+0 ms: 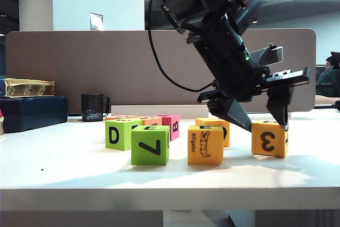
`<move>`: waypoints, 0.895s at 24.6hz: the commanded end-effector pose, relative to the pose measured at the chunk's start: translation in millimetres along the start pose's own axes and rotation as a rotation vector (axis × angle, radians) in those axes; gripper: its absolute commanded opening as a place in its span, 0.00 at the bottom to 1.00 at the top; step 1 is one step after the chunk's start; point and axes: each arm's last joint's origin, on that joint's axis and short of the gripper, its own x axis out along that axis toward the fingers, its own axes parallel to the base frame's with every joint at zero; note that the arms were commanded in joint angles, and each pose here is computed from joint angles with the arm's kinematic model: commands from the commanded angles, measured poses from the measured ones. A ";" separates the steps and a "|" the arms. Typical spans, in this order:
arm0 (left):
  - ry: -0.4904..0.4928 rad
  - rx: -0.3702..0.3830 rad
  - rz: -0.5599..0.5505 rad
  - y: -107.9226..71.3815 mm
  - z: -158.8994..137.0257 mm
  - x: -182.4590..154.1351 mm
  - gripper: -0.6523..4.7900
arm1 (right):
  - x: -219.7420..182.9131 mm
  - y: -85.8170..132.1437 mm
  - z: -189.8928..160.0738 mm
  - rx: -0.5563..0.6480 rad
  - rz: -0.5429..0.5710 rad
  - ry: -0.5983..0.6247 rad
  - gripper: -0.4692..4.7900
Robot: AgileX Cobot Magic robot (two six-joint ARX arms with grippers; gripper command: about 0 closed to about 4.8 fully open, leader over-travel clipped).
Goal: Select the appropriate blocks from the scattered letter blocks on the table and arrange them in a row to spell out "DEEP".
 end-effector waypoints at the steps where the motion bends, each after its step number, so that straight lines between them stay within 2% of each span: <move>1: -0.006 -0.030 -0.008 -4.8 3.9 -3.1 0.64 | -2.1 0.1 1.0 -0.003 0.000 -0.014 0.09; 5: 0.053 -0.056 0.001 -9.2 11.4 -11.9 0.64 | -2.2 0.1 0.8 -0.003 0.000 -0.014 0.09; 10: 0.140 -0.193 0.029 -10.3 15.4 -21.9 0.64 | -2.0 0.1 0.9 -0.003 0.000 -0.013 0.09; 13: 0.275 -0.317 0.087 -8.0 2.8 -26.1 0.64 | -2.0 0.1 0.9 -0.003 0.000 -0.013 0.09; 18: 0.277 -0.393 0.093 -8.2 2.5 -26.1 0.64 | -2.0 0.1 0.8 -0.003 0.000 -0.013 0.09; 22: 0.255 -0.397 0.078 -9.5 5.1 -26.7 0.63 | -2.0 0.1 0.8 -0.004 0.000 -0.013 0.09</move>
